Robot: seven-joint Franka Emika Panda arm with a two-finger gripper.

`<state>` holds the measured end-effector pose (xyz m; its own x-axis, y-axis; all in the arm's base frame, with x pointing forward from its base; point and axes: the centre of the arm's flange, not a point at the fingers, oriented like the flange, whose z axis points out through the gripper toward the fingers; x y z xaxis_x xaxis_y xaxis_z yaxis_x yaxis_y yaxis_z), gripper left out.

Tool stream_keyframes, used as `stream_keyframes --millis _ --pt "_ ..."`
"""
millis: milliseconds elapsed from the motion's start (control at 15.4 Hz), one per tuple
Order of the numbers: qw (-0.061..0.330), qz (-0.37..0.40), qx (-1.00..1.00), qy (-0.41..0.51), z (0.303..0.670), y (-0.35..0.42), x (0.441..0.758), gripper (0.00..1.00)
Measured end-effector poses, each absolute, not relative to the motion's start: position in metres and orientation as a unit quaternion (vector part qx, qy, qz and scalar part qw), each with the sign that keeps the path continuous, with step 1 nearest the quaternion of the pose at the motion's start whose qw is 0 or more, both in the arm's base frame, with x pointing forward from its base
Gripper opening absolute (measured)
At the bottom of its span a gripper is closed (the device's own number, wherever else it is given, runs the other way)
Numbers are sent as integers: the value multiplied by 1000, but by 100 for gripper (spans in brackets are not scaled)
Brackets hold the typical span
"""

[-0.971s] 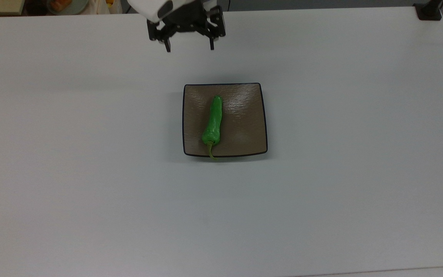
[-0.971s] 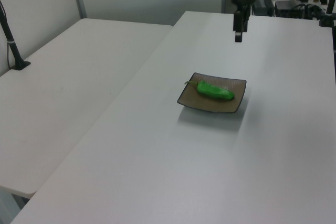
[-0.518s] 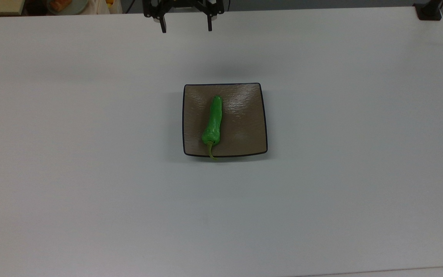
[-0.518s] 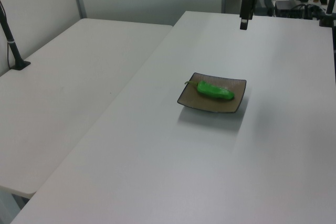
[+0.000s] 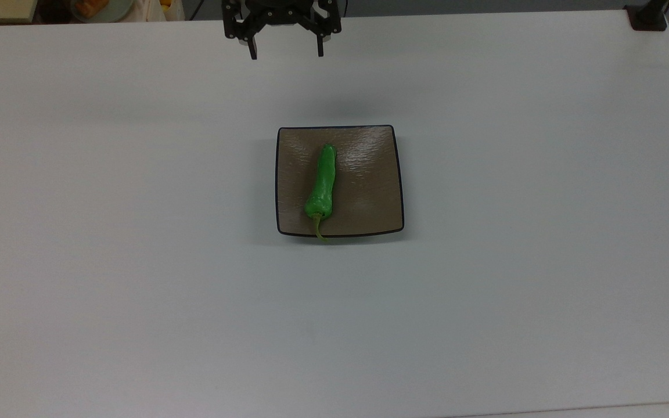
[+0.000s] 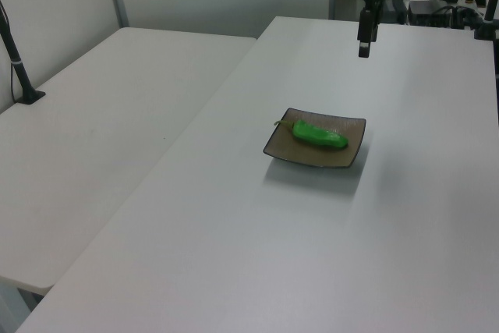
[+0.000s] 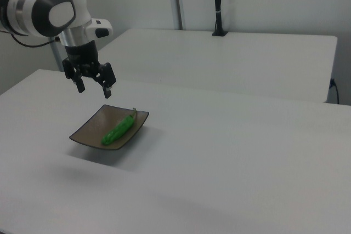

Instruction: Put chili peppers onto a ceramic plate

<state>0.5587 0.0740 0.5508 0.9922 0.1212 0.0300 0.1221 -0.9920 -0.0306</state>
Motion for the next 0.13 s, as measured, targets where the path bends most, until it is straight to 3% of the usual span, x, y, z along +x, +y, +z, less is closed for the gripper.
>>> stream_keyframes --millis 129 --pt "16 -11 -998 -60 548 73 558 100"
